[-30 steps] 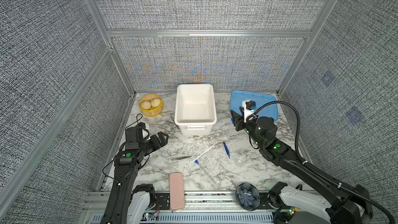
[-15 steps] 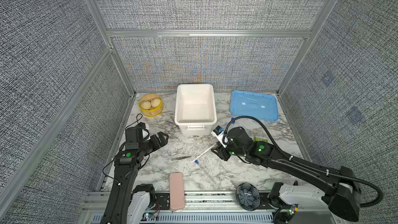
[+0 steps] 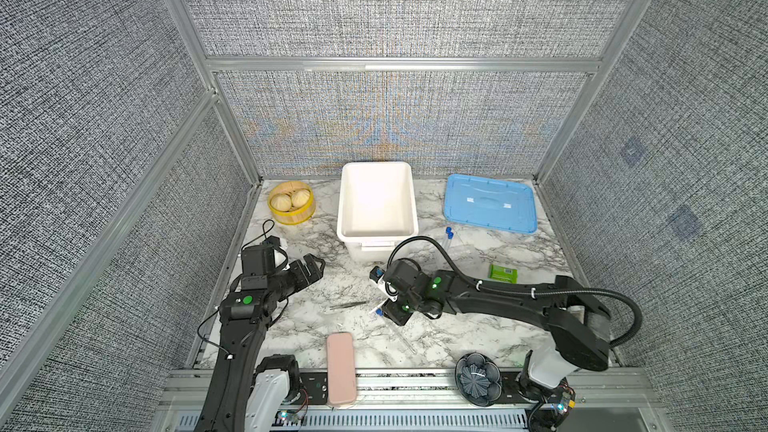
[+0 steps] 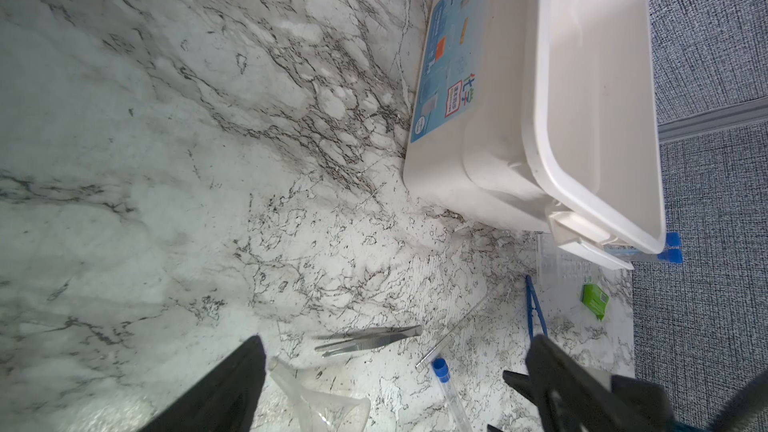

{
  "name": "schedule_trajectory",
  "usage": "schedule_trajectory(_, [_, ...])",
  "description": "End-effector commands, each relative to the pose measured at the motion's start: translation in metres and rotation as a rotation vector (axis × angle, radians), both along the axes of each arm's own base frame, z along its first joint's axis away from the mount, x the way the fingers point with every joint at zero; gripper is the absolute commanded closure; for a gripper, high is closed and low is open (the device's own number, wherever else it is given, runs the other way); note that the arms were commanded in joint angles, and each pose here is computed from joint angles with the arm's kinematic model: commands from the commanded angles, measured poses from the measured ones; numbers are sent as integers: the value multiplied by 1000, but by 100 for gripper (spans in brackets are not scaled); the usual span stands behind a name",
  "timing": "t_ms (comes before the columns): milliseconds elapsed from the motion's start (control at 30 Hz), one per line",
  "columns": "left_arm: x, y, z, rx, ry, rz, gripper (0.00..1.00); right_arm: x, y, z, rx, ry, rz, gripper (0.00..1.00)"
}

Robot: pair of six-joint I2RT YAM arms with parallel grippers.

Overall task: Organize the chemistry lab equipment
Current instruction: 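Move the right gripper to another blue-capped tube near the pink box, then close the right gripper on the blue cap and lift the tube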

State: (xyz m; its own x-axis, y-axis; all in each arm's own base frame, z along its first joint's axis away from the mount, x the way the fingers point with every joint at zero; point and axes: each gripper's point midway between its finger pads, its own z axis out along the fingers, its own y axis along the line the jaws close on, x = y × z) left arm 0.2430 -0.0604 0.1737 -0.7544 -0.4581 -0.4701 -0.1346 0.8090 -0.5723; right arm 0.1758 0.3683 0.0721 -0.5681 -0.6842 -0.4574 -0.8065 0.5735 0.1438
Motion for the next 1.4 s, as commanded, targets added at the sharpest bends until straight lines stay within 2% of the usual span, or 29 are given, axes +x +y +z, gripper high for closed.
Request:
schedule_trajectory(0, [1, 0, 1, 2, -7, -4, 1, -5, 8, -10, -18, 45, -34, 53])
schedule_trajectory(400, [1, -1, 1, -2, -6, -13, 1, 4, 10, -48, -119, 59, -96, 59])
schedule_trajectory(867, [1, -2, 1, -3, -6, -13, 1, 7, 7, -58, -163, 37, -132, 76])
schedule_trajectory(1367, [1, -1, 1, -5, -7, -9, 1, 14, 10, -35, -77, -8, -196, 82])
